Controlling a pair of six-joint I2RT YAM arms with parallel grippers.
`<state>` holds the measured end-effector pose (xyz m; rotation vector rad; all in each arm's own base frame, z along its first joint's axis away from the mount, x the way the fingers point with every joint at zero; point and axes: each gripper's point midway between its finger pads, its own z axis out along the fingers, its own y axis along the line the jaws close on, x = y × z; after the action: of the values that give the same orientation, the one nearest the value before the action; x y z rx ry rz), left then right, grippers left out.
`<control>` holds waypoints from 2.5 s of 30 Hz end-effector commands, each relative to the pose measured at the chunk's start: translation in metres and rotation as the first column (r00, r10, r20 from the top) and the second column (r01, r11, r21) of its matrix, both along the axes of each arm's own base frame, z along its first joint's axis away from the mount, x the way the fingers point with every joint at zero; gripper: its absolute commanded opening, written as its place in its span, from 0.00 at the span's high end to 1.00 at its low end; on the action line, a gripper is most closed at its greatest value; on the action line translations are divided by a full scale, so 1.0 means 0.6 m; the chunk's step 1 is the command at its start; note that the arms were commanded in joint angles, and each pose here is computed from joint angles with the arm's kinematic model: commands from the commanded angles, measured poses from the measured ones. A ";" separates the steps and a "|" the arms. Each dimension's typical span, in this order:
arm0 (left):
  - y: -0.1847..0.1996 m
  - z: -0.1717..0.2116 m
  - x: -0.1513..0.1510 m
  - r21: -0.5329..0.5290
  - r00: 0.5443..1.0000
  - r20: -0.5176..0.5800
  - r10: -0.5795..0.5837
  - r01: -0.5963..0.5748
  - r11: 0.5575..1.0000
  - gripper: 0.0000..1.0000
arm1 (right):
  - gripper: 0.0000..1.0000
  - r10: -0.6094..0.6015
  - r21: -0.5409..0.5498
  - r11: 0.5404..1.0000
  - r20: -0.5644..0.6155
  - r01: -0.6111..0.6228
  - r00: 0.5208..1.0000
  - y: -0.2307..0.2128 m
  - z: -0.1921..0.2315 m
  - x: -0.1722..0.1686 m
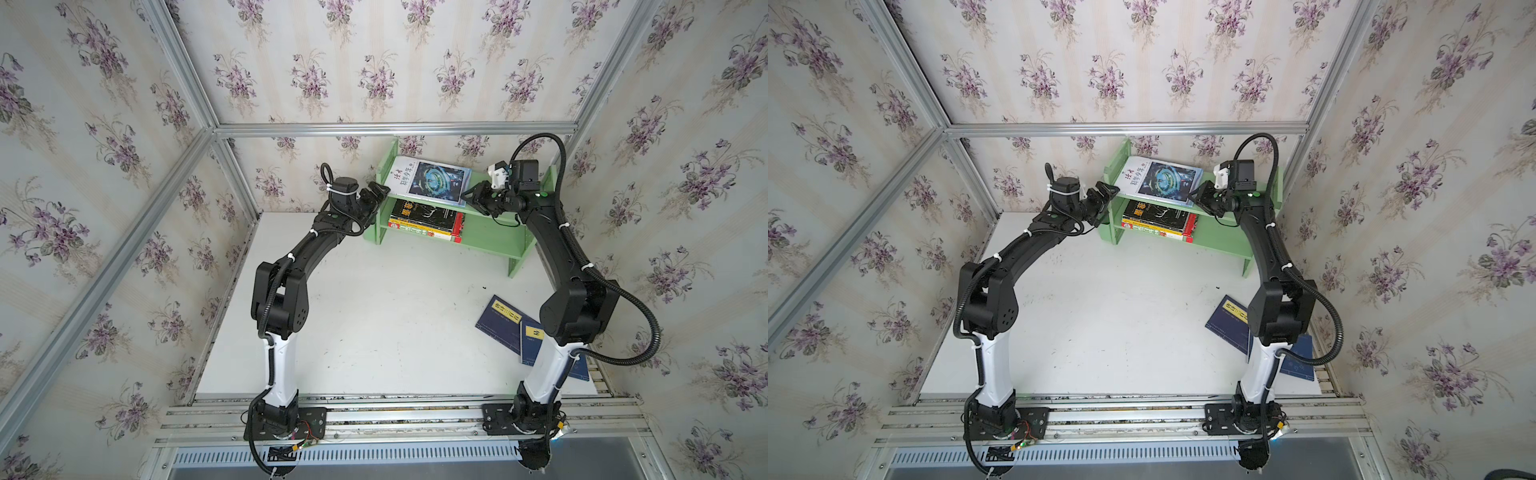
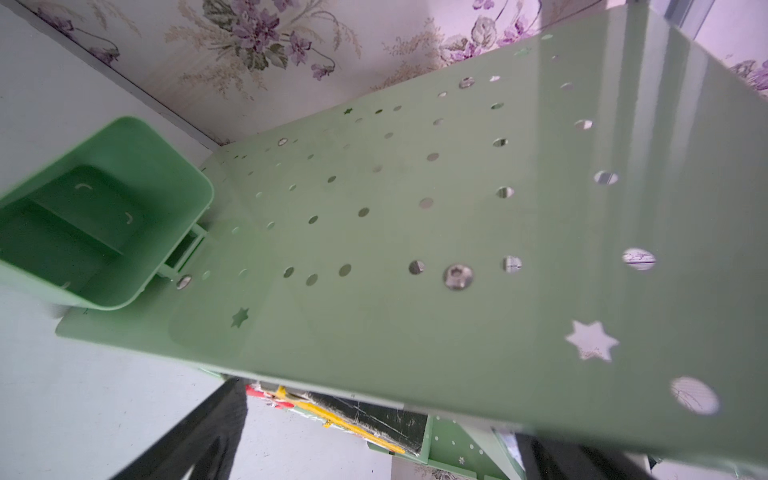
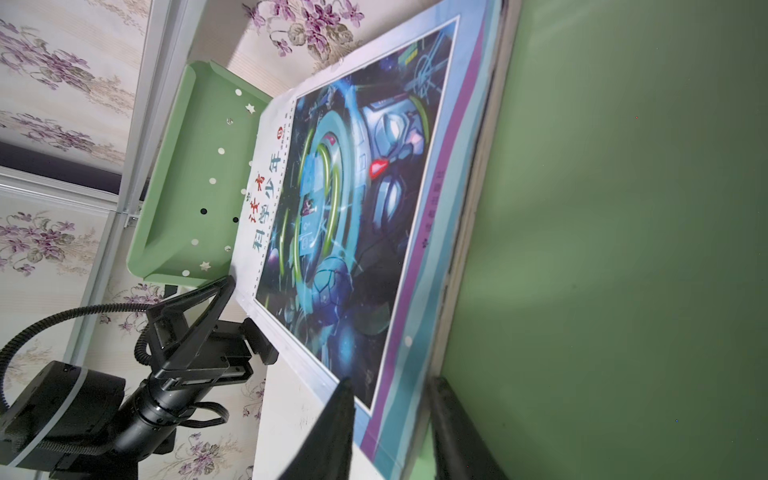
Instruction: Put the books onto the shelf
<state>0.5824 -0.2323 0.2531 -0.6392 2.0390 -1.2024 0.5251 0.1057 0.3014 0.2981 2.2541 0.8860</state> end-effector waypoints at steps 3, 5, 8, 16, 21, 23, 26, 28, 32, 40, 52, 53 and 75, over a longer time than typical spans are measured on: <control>0.006 -0.042 -0.022 0.049 0.995 -0.098 -0.005 0.010 0.999 0.01 | 0.70 -0.019 -0.079 0.997 -0.126 0.009 0.992 -0.004 -0.046 -0.025; 0.007 -0.043 -0.024 0.052 0.995 -0.098 -0.006 0.011 0.999 0.01 | 0.73 -0.020 -0.090 0.996 -0.133 0.008 0.991 -0.003 -0.048 -0.028; 0.006 -0.044 -0.024 0.053 0.995 -0.100 -0.009 0.014 0.998 0.01 | 0.74 -0.024 -0.111 0.994 -0.138 0.009 0.990 -0.004 -0.050 -0.031; -0.003 -0.043 -0.019 0.044 0.995 -0.092 -0.037 0.041 0.998 0.01 | 0.77 -0.033 -0.149 0.989 -0.150 0.010 0.988 -0.007 -0.055 -0.040; -0.010 -0.038 -0.011 0.035 0.995 -0.082 -0.051 0.054 0.998 0.01 | 0.78 -0.028 -0.161 0.987 -0.158 0.002 0.987 -0.004 -0.058 -0.046; -0.011 -0.035 -0.009 0.033 0.996 -0.078 -0.052 0.055 0.998 0.01 | 0.78 -0.027 -0.166 0.986 -0.160 0.000 0.987 -0.004 -0.059 -0.048; -0.012 -0.039 -0.009 0.032 0.995 -0.082 -0.054 0.056 0.998 0.01 | 0.78 -0.025 -0.174 0.985 -0.164 -0.004 0.986 -0.003 -0.061 -0.050; -0.012 -0.042 -0.009 0.031 0.995 -0.087 -0.055 0.058 0.998 0.01 | 0.78 -0.028 -0.178 0.984 -0.167 -0.002 0.985 -0.004 -0.063 -0.051; -0.012 -0.043 -0.009 0.031 0.995 -0.088 -0.056 0.059 0.998 0.01 | 0.79 -0.031 -0.186 0.982 -0.172 -0.001 0.985 -0.006 -0.064 -0.053; -0.013 -0.043 -0.007 0.028 0.995 -0.088 -0.053 0.055 0.998 0.01 | 0.79 -0.035 -0.205 0.979 -0.171 -0.001 0.985 -0.010 -0.064 -0.056; -0.016 0.068 -0.017 0.035 0.983 0.149 -0.104 0.100 0.994 0.01 | 0.61 -0.025 -0.232 0.973 -0.027 0.018 0.999 -0.018 0.005 -0.057; -0.018 0.087 -0.023 0.035 0.975 0.193 -0.114 0.110 0.993 0.01 | 0.57 -0.017 -0.237 0.971 0.004 0.017 1.000 -0.018 0.021 -0.059; -0.084 0.040 -0.278 0.327 0.867 0.240 -0.437 0.351 0.877 0.01 | 0.17 -0.362 -0.267 0.885 0.123 0.382 0.924 -0.182 -0.018 -0.252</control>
<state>0.4315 -0.2724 0.3017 -0.0296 1.9820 -1.2433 0.3784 0.0244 0.3024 0.3463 2.1589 0.4028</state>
